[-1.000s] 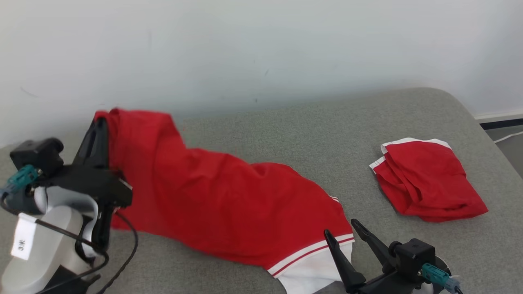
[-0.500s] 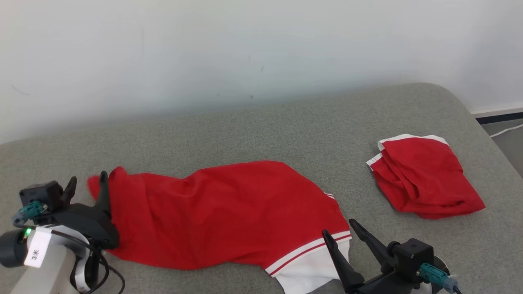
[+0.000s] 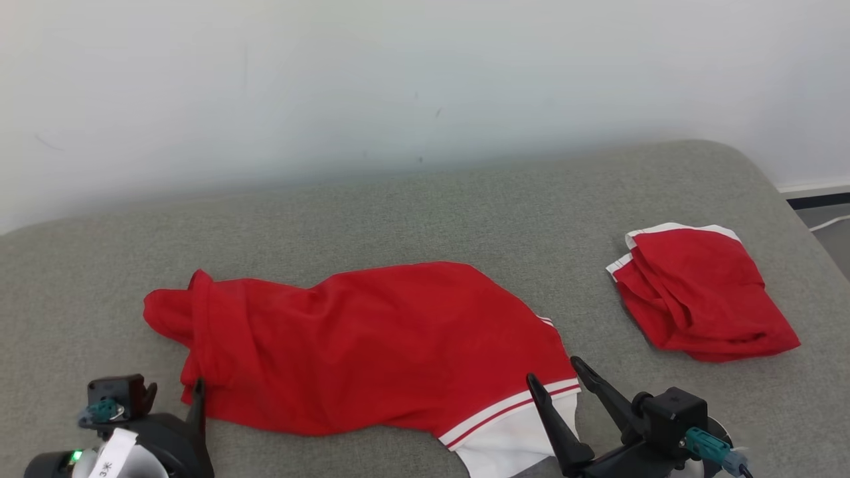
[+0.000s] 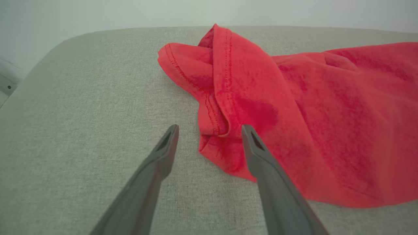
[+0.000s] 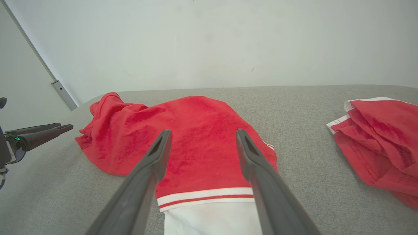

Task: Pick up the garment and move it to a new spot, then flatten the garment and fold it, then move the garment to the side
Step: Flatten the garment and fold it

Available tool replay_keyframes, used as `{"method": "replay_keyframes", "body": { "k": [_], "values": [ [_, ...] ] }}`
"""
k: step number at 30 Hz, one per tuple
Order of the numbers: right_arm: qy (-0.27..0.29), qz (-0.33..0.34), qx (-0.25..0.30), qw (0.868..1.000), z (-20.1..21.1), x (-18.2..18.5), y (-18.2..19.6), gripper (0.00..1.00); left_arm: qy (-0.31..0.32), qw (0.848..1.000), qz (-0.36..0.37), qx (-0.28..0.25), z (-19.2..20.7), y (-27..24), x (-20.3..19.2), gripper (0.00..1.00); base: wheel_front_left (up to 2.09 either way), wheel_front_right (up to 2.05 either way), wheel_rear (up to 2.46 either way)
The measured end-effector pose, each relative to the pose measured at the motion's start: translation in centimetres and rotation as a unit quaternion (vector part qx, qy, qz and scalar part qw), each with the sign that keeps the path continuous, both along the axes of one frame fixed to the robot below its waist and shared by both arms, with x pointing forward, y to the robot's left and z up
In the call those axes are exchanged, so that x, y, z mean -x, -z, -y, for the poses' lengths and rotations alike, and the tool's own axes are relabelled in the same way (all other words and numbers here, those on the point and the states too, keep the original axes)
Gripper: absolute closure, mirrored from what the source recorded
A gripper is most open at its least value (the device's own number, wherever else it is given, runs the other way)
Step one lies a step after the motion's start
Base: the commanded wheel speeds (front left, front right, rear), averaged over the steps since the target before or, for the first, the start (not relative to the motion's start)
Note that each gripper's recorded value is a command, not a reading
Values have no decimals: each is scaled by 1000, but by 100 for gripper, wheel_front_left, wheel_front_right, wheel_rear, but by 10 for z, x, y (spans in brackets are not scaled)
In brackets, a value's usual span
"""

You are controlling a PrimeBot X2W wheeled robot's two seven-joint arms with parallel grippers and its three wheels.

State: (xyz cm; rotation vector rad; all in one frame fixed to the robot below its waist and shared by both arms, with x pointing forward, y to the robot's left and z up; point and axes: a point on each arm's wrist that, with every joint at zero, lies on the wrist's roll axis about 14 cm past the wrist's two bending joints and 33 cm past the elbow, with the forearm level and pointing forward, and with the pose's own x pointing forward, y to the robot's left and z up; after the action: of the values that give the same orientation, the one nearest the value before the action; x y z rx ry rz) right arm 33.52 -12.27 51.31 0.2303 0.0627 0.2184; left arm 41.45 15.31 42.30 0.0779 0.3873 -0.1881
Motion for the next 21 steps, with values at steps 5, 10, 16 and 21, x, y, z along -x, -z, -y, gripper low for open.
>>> {"method": "replay_keyframes", "body": {
  "k": [5,10,16,21],
  "values": [
    [-8,-1,-1,1000,-6,-1,0,0,-9,1000,-21,5,-4,10,9,0,0,0,0],
    [-13,-3,-1,1000,-8,-1,1,0,-24,999,-42,8,-10,19,11,0,0,0,0],
    [-11,-8,-1,1000,-7,-2,4,0,-37,997,-68,22,-11,30,11,0,0,0,0],
    [-9,-15,-1,1000,-5,-4,8,0,-31,996,-82,21,-4,36,5,0,0,0,0]
  ]
}}
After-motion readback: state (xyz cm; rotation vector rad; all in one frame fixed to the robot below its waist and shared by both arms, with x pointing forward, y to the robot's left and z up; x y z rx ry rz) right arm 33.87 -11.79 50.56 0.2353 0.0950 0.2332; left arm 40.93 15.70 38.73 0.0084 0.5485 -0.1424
